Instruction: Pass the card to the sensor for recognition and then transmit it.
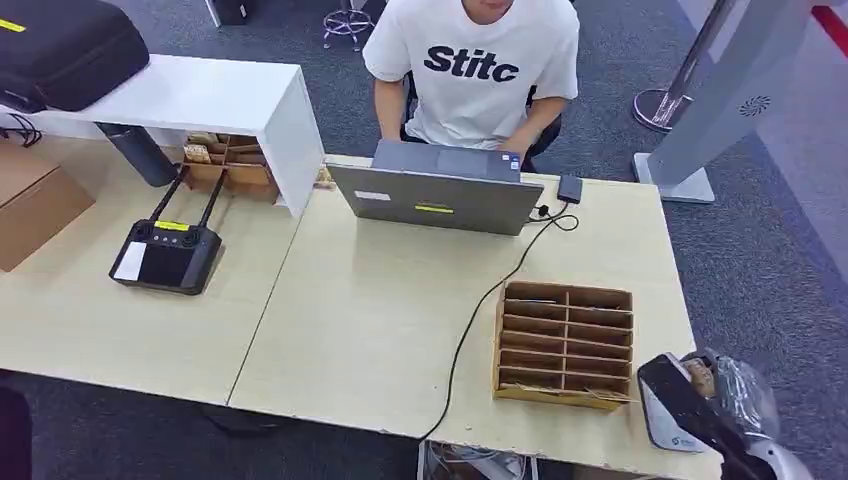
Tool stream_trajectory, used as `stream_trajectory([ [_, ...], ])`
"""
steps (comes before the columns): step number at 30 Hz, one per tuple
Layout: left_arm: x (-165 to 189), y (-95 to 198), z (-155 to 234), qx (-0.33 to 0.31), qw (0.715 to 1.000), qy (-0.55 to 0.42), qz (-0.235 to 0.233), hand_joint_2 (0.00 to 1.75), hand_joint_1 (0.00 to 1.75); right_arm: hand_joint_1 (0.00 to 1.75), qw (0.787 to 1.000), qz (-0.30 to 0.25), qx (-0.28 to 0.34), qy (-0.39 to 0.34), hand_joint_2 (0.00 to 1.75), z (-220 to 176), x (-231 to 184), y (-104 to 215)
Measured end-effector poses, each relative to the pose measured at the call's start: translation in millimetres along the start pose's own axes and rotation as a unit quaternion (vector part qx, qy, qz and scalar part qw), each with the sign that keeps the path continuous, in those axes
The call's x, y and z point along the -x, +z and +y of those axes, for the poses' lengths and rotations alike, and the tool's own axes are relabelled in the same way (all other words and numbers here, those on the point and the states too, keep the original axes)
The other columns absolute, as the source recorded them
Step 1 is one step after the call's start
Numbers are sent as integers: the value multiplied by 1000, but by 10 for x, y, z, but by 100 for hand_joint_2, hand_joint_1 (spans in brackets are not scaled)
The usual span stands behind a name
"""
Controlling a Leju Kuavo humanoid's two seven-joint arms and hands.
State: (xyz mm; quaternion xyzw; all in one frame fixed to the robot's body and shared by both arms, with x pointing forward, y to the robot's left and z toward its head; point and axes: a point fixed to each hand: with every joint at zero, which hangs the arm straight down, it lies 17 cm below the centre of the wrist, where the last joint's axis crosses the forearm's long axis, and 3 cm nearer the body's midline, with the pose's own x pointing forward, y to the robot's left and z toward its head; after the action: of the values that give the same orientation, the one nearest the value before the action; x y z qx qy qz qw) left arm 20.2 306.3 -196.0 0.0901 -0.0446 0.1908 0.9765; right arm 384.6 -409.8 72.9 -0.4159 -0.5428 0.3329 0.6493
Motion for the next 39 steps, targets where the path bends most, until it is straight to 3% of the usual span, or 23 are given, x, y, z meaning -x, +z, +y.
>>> stream_trajectory([
  [12,6,-1,5,-2,1000,-4,1,175,0,175,1000,11,-24,9,175,148,81,41],
  [14,69,-2,17,-5,1000,-14,19,175,0,175,997,54,-47,36,175,253,287,35],
  [21,165,7,41,-13,999,-5,39,175,0,175,997,49,-36,44,175,236,303,27],
  [29,181,73,-3,-12,999,0,33,175,0,175,992,-74,97,38,175,-445,-421,9],
  [33,168,83,-29,-8,1000,-5,27,175,0,175,977,-145,156,1,175,-912,-900,-47],
  [39,-120,27,24,-10,995,-98,-24,175,0,175,943,-277,180,-48,175,-1411,-1929,-254],
])
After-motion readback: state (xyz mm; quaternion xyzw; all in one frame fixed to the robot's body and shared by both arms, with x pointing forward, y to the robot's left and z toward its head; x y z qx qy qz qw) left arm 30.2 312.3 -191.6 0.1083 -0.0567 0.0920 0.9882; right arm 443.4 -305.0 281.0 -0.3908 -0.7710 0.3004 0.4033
